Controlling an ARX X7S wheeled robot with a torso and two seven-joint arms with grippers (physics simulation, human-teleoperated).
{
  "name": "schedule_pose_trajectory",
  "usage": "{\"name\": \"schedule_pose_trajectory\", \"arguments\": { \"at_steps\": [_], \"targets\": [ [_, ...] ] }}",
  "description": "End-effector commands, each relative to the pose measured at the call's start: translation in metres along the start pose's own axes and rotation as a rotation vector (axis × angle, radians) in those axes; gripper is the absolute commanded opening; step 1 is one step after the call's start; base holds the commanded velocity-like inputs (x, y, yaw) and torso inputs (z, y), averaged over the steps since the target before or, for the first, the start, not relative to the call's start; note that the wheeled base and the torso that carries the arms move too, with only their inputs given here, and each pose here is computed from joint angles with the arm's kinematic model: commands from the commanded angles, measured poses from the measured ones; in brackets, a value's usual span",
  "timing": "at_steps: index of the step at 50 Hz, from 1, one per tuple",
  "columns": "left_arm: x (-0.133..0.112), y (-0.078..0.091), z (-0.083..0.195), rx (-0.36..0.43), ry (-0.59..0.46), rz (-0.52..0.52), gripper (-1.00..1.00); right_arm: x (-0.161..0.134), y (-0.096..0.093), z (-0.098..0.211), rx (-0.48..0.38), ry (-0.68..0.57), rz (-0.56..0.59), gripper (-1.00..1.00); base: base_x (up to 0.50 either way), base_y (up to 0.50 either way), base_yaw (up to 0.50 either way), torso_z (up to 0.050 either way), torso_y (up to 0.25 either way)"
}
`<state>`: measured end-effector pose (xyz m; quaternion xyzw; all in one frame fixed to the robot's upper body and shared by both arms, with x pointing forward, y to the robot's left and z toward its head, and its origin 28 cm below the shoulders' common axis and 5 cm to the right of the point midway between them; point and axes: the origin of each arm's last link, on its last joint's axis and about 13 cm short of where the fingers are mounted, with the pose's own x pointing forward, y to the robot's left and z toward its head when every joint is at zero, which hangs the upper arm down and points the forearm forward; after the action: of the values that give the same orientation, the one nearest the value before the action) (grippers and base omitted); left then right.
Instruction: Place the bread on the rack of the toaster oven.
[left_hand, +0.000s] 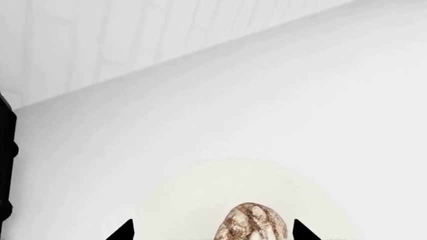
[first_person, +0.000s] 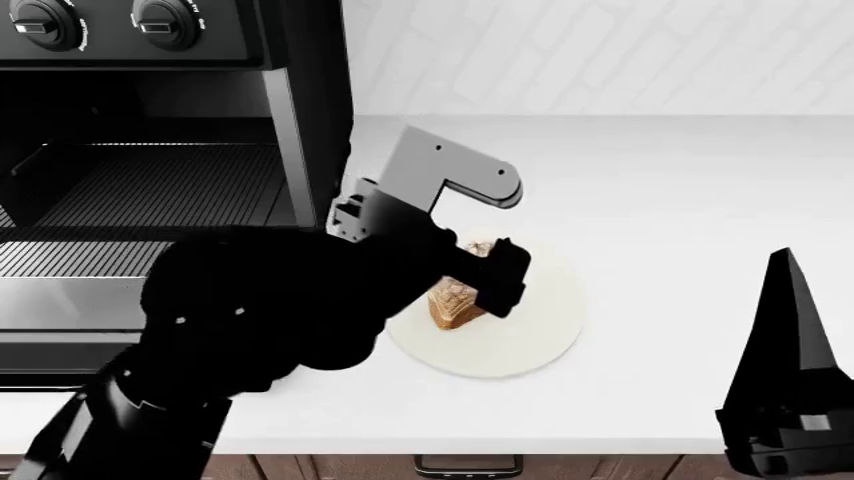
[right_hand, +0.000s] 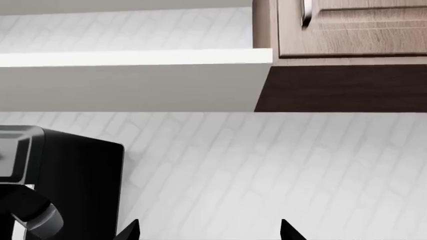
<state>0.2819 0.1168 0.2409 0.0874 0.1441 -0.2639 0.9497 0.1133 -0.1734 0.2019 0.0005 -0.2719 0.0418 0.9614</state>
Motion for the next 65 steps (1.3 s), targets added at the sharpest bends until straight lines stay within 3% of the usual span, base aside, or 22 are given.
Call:
{"name": "schedule_pose_trajectory", "arguments": {
  "at_steps": [1, 12, 25, 45, 59, 60, 65],
  "targets": [
    [0.011, 0.000, -0.007, 0.015, 0.024, -0.002, 1.00, 0.012, 0.008, -0.011, 0.001, 0.002, 0.000, 1.00, 0.00, 0.00, 0.00, 0.000, 0.000],
    [0.017, 0.001, -0.018, 0.026, 0.056, 0.004, 1.00, 0.018, 0.011, -0.013, 0.005, -0.007, -0.010, 1.00, 0.00, 0.00, 0.00, 0.000, 0.000],
    [0.018, 0.000, -0.020, 0.026, 0.065, 0.008, 1.00, 0.014, 0.000, 0.014, 0.072, -0.269, -0.165, 1.00, 0.00, 0.00, 0.00, 0.000, 0.000],
    [0.023, 0.001, -0.028, 0.026, 0.086, 0.005, 1.00, 0.015, -0.001, 0.015, 0.083, -0.267, -0.162, 1.00, 0.00, 0.00, 0.00, 0.000, 0.000],
    [0.017, -0.013, -0.032, 0.054, 0.072, -0.071, 1.00, 0.016, -0.001, 0.011, 0.080, -0.252, -0.158, 1.00, 0.00, 0.00, 0.00, 0.000, 0.000],
    [0.016, -0.013, -0.031, 0.051, 0.074, -0.075, -1.00, 0.016, 0.000, 0.011, 0.080, -0.252, -0.158, 1.00, 0.00, 0.00, 0.00, 0.000, 0.000],
    [0.013, -0.014, -0.029, 0.058, 0.055, -0.072, -1.00, 0.016, 0.001, 0.011, 0.080, -0.252, -0.153, 1.00, 0.00, 0.00, 0.00, 0.000, 0.000]
  ]
}}
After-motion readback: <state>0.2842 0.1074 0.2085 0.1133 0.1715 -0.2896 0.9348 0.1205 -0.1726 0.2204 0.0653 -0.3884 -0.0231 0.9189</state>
